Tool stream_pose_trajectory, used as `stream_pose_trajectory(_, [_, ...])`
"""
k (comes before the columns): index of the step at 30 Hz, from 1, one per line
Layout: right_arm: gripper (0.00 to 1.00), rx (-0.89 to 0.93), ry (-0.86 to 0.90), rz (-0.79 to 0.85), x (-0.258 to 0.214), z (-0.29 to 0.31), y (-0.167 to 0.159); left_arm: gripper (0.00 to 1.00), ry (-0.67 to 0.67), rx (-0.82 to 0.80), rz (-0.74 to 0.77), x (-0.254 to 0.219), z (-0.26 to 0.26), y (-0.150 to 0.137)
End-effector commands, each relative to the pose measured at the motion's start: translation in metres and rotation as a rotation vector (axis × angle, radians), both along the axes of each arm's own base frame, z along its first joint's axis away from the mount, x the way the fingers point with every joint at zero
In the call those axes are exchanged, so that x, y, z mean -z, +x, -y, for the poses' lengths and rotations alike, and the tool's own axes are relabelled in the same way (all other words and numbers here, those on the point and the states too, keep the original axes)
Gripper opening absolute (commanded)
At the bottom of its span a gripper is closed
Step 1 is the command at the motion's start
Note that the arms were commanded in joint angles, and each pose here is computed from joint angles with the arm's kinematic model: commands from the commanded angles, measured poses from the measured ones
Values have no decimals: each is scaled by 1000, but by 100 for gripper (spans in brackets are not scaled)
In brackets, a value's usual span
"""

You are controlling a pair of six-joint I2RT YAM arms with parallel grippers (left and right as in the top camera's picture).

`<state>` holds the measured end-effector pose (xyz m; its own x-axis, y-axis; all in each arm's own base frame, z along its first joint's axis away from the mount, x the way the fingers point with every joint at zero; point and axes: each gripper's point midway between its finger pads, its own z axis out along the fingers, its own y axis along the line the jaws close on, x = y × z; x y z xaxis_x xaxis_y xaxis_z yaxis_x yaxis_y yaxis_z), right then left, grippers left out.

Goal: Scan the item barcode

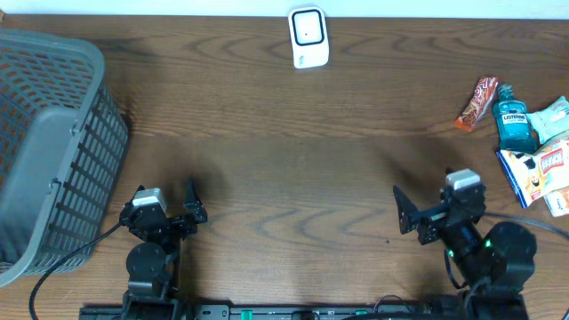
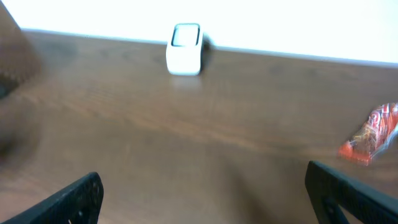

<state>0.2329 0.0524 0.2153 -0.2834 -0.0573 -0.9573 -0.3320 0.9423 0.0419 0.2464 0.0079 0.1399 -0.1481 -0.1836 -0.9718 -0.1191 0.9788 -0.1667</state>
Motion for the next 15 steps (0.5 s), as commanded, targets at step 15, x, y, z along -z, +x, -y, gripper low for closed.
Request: stream_pose_trajectory(15, [99,-23,-18,314,40,-3,5,98,0,-22,-53,18,-4,-2])
